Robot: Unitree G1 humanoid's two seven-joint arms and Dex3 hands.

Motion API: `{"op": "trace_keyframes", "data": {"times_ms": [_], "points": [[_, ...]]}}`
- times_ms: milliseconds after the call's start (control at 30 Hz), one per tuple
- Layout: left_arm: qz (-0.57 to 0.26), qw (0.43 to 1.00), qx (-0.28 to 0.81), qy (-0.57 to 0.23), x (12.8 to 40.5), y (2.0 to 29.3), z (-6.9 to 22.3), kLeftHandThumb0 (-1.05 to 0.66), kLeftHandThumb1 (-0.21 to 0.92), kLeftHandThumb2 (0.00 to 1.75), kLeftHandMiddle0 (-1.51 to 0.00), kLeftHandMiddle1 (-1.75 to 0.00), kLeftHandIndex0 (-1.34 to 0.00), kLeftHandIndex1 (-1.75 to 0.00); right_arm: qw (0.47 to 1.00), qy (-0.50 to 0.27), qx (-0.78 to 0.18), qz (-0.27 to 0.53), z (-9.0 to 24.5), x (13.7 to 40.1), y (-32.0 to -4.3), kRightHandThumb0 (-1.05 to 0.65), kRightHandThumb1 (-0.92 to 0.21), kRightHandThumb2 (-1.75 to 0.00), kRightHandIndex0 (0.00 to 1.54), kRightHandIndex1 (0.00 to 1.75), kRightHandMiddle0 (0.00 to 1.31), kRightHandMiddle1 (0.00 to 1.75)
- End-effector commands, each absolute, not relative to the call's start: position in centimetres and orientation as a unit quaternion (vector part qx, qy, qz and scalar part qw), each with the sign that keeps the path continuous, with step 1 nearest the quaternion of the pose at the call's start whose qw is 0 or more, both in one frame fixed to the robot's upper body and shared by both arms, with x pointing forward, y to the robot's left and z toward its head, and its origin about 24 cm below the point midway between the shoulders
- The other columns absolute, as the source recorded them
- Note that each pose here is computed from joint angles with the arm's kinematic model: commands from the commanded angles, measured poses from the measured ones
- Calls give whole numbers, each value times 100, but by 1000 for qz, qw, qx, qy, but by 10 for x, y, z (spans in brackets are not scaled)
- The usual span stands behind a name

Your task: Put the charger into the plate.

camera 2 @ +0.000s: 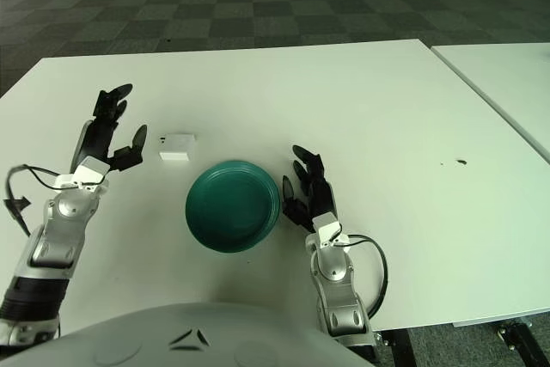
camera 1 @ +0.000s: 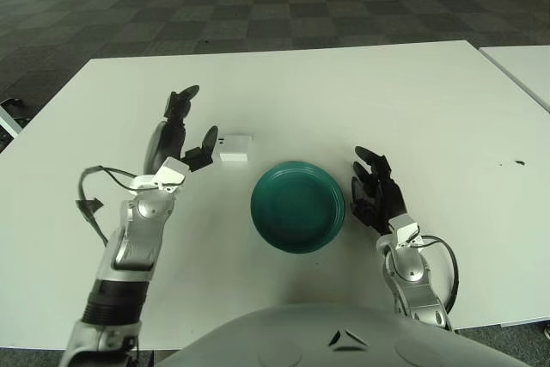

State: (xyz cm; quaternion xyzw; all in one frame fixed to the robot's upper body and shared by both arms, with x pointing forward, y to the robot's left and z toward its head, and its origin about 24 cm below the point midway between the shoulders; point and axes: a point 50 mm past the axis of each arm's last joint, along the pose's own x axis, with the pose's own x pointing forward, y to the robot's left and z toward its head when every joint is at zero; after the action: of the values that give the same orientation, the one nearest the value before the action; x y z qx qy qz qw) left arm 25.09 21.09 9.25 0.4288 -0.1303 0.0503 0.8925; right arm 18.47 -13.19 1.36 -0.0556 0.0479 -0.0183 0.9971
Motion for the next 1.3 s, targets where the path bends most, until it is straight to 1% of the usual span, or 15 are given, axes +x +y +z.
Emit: {"op": "trace_keyframes", "data": {"times_ms": [0,133,233,333,467,700,767,900,1067,1267], "points": [[19,839,522,-154,260,211,92,-101,92,80,-36,-1,0,-80,994,90,-55,-19,1,179,-130,-64,-92,-71,45,1,0,66],[-22,788,596,-156,267,211,95,-104,92,76,-33,0,0,-79,994,93,-55,-18,-1,178,-130,-65,-92,-71,45,1,0,67],[-64,748,643,-151,277,208,98,-104,92,68,-26,0,0,-75,993,97,-58,-19,-5,179,-129,-65,-92,-71,45,1,0,66],[-85,728,664,-147,283,206,99,-105,92,61,-19,0,0,-70,993,96,-59,-21,-6,180,-129,-64,-92,-71,45,1,0,66],[-110,710,681,-144,291,204,95,-105,92,58,-15,0,0,-72,994,94,-61,-21,-7,180,-129,-65,-92,-70,44,1,0,66],[-146,701,683,-148,301,202,85,-105,92,55,-14,0,-2,-79,994,94,-58,-20,-8,178,-128,-66,-92,-71,43,0,0,66],[-161,701,679,-145,303,201,83,-105,92,53,-13,0,-1,-79,994,97,-56,-20,-9,178,-128,-66,-92,-72,44,1,0,67],[-178,701,676,-143,306,201,81,-105,92,50,-13,0,0,-75,993,101,-54,-20,-11,177,-128,-66,-92,-72,46,1,0,69],[-206,696,675,-134,309,197,76,-105,92,44,-12,0,0,-62,993,107,-51,-24,-16,179,-129,-66,-92,-72,47,2,0,73],[-223,692,674,-130,312,195,73,-105,92,43,-10,0,0,-53,993,106,-50,-27,-18,179,-130,-66,-92,-72,46,1,0,74]]}}
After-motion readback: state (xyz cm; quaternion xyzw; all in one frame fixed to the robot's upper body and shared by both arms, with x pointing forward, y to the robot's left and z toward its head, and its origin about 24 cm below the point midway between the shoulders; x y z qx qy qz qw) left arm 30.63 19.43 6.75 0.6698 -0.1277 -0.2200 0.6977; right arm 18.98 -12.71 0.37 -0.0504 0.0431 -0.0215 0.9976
